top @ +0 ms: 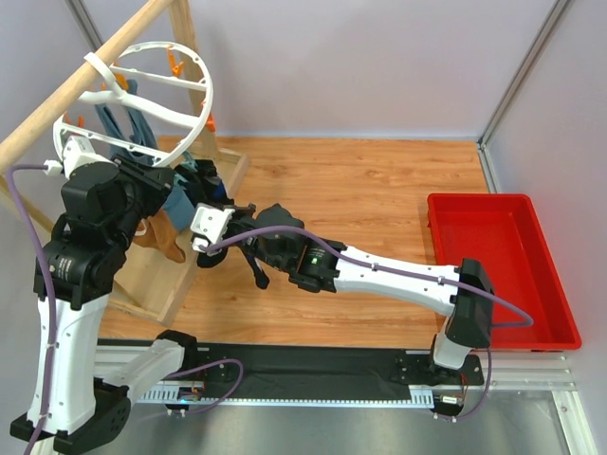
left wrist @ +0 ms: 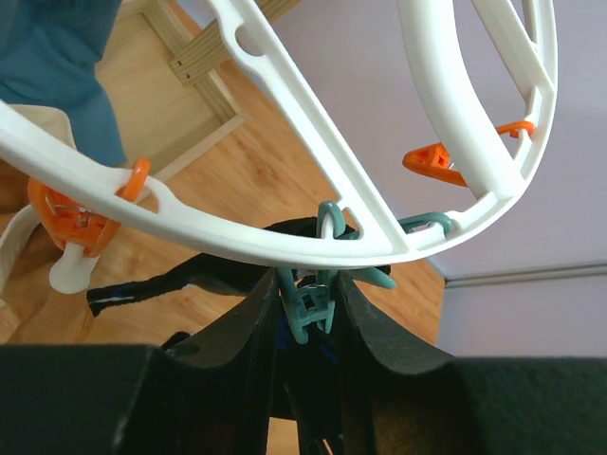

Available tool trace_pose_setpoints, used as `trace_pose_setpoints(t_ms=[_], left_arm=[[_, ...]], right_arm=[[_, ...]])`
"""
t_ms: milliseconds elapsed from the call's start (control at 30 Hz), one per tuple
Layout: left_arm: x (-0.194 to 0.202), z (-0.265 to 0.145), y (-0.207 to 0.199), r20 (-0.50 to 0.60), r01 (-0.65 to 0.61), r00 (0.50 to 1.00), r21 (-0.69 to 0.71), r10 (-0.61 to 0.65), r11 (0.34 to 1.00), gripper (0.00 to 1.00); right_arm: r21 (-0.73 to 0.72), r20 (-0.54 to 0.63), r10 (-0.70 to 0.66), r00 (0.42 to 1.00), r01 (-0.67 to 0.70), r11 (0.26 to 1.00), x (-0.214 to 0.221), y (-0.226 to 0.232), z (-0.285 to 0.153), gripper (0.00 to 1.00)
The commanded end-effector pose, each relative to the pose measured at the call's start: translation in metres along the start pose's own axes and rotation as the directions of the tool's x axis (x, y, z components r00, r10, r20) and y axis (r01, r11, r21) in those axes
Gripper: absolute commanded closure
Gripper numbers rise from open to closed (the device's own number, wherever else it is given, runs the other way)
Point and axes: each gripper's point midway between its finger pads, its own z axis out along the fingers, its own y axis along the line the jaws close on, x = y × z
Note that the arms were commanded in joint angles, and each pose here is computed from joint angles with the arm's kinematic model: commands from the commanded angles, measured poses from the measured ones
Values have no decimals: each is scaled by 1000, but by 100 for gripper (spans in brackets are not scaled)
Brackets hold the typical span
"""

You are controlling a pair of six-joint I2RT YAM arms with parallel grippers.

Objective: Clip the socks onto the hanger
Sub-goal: Clamp the sock onto the hanger.

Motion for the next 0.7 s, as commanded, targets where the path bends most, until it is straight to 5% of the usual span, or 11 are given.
trace_pose_setpoints(t_ms=[0, 300, 667], left_arm=[[12, -9, 8, -45, 9, 999, 5, -9, 1000, 63], [11, -12, 14, -36, 11, 999, -22, -11, 1000, 24], [-10, -50, 13, 62, -67, 996, 88, 62, 994, 19]], right_arm=[[22, 67, 13, 998, -14, 1000, -25, -10, 2, 99], [20, 76, 14, 997, -15, 1000, -27, -8, 7, 96], [5, 91, 114, 989, -115, 993, -30, -2, 14, 89]])
